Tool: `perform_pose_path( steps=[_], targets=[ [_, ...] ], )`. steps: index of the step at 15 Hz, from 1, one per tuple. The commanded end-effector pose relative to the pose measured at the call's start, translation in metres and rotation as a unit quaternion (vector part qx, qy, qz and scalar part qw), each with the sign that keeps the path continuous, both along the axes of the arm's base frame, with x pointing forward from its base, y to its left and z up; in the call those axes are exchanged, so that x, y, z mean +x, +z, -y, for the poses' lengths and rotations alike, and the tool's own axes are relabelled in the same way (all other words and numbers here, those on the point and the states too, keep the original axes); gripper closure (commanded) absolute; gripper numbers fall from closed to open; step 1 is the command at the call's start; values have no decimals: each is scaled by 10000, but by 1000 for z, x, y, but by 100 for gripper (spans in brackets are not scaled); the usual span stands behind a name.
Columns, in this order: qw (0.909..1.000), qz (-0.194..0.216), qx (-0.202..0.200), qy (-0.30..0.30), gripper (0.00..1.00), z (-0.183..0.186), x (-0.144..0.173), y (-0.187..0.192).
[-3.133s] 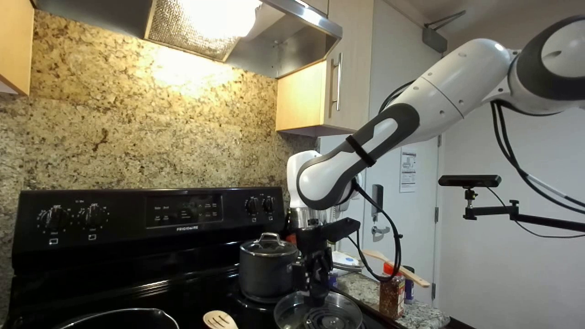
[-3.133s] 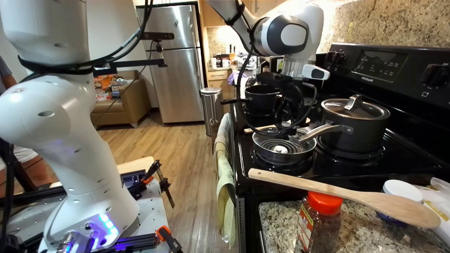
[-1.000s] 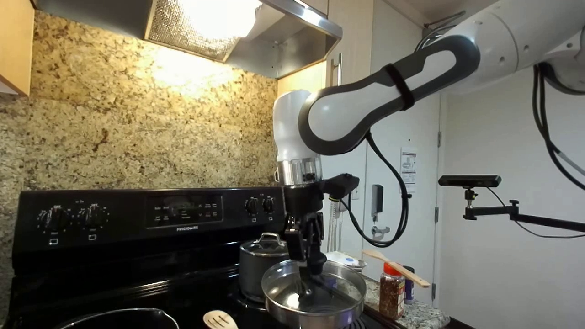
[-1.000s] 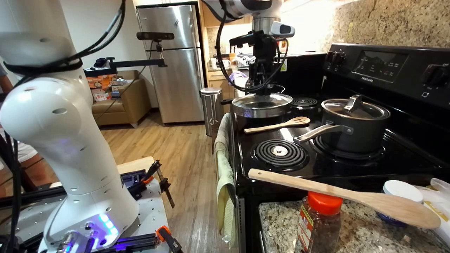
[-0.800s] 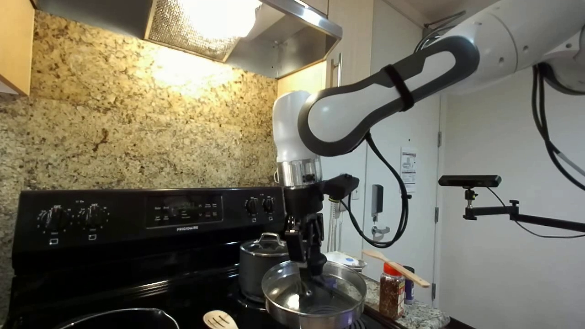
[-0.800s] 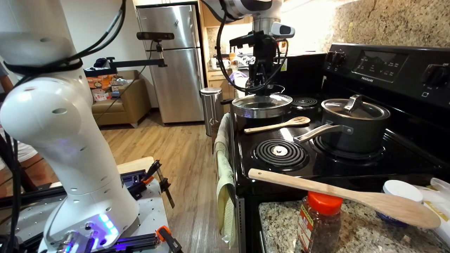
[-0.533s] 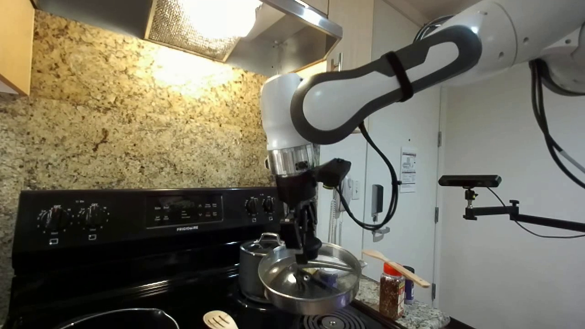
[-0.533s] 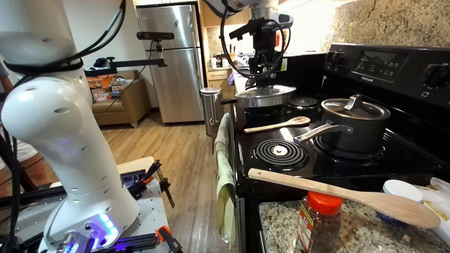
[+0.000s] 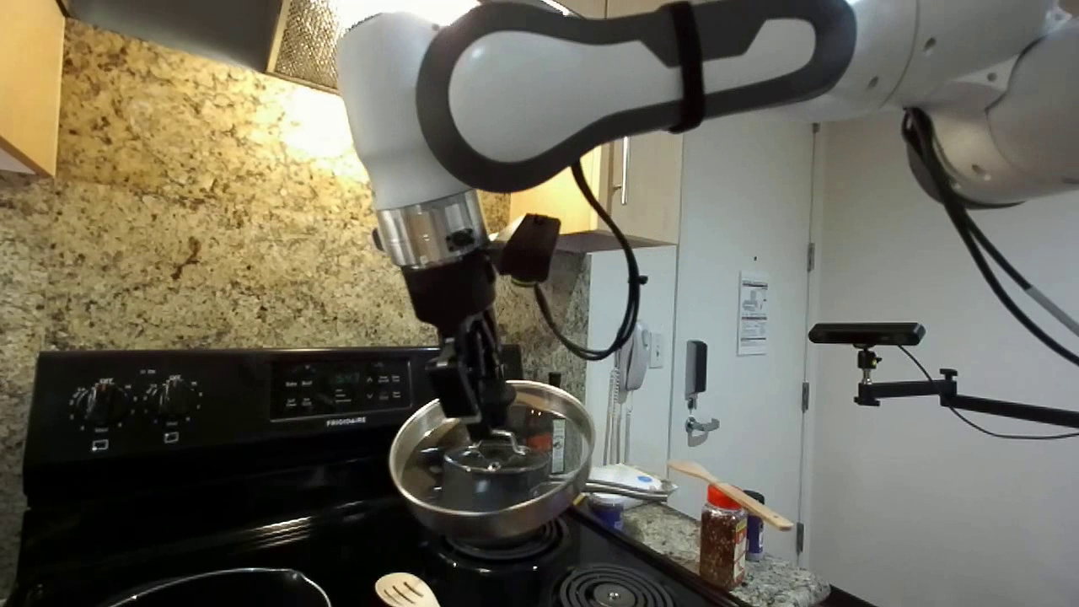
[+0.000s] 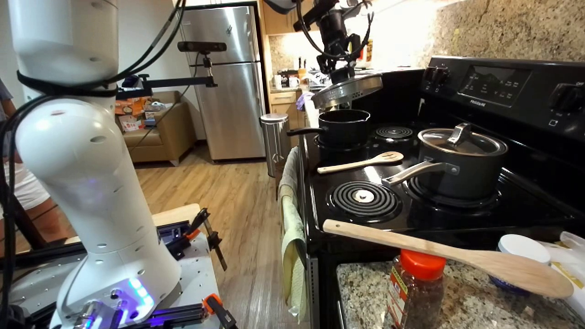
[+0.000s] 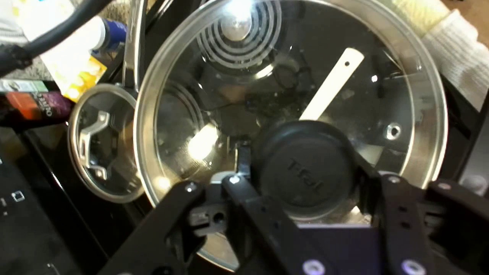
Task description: Put the glass lid on top of the black pot on the left
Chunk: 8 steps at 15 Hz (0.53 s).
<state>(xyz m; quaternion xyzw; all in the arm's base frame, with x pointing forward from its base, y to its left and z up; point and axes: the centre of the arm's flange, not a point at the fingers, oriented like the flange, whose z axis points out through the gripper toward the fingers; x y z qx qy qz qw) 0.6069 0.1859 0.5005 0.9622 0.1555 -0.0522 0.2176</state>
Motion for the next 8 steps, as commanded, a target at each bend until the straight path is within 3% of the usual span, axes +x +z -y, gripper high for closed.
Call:
perform_pose_path(
  steps=[1,3,4,8],
  targets=[
    [9962,-50,-10,873,65,-40,71,8],
    [9942,-8,-63,1071,65,-52,84,3],
    [9968,-64,51,801,40,-36,42,-20],
    [9957,-10,51,928,40,-43,59,-26]
  ],
)
